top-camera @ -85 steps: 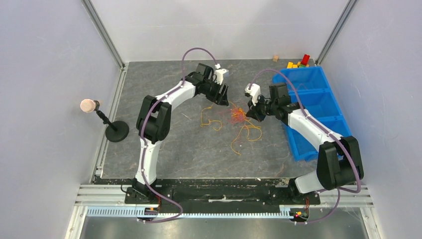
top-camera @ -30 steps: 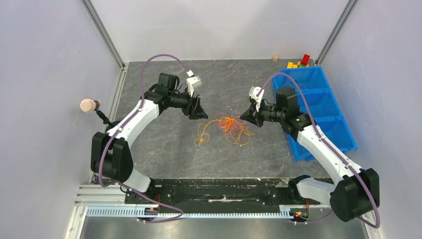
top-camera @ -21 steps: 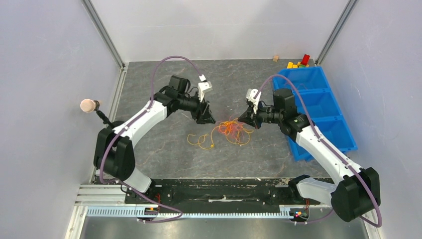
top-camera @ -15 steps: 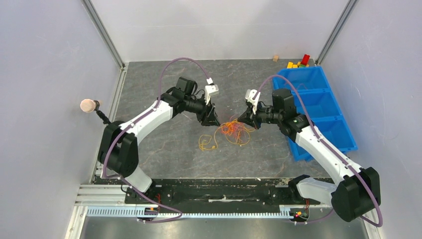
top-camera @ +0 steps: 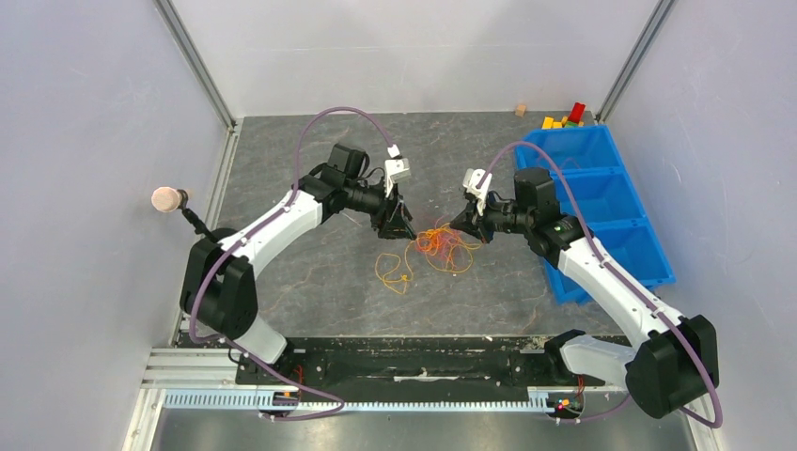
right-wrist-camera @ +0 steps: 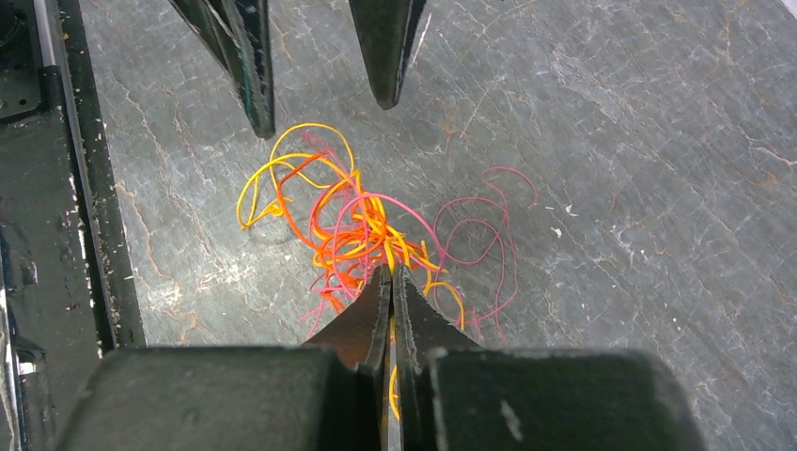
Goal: Untangle the cables
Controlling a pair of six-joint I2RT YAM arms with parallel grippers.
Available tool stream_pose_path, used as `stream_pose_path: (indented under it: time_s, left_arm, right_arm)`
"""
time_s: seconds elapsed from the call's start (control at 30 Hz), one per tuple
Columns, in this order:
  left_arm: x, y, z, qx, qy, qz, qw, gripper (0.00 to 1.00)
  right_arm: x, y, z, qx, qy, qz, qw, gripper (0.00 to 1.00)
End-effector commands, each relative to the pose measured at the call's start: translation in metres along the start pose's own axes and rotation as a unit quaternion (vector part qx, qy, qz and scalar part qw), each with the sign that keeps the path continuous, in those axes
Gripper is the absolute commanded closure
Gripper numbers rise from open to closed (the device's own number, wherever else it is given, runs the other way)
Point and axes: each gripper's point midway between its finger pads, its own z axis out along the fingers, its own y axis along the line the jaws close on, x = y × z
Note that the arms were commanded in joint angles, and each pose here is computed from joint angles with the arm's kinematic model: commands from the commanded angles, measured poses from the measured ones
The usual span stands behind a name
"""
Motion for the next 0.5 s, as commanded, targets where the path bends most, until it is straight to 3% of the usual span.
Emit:
stream_pose_path:
  time_s: [0.0, 0.3, 0.47]
  left_arm:
    - [-0.017, -0.018, -0.007, 0.028, -0.026, 0.035, 0.999, 0.31]
    - [-0.004, 0.003, 0.013, -0.009, 0.0, 0.029, 1.0, 0.33]
    - [0.004, 0.006, 0.022, -0.022, 0.027, 0.025, 0.999, 0.46]
  right_arm:
    - [-0.003, -0.001, 0.001, 0.001, -0.006, -0.005, 1.0, 1.0]
    - [-0.009, -0.001, 0.0, 0.002, -0.013, -0.004, 1.0, 1.0]
    - [-0.003, -0.003, 0.001, 0.01, -0.005, 0.0, 1.0, 1.0]
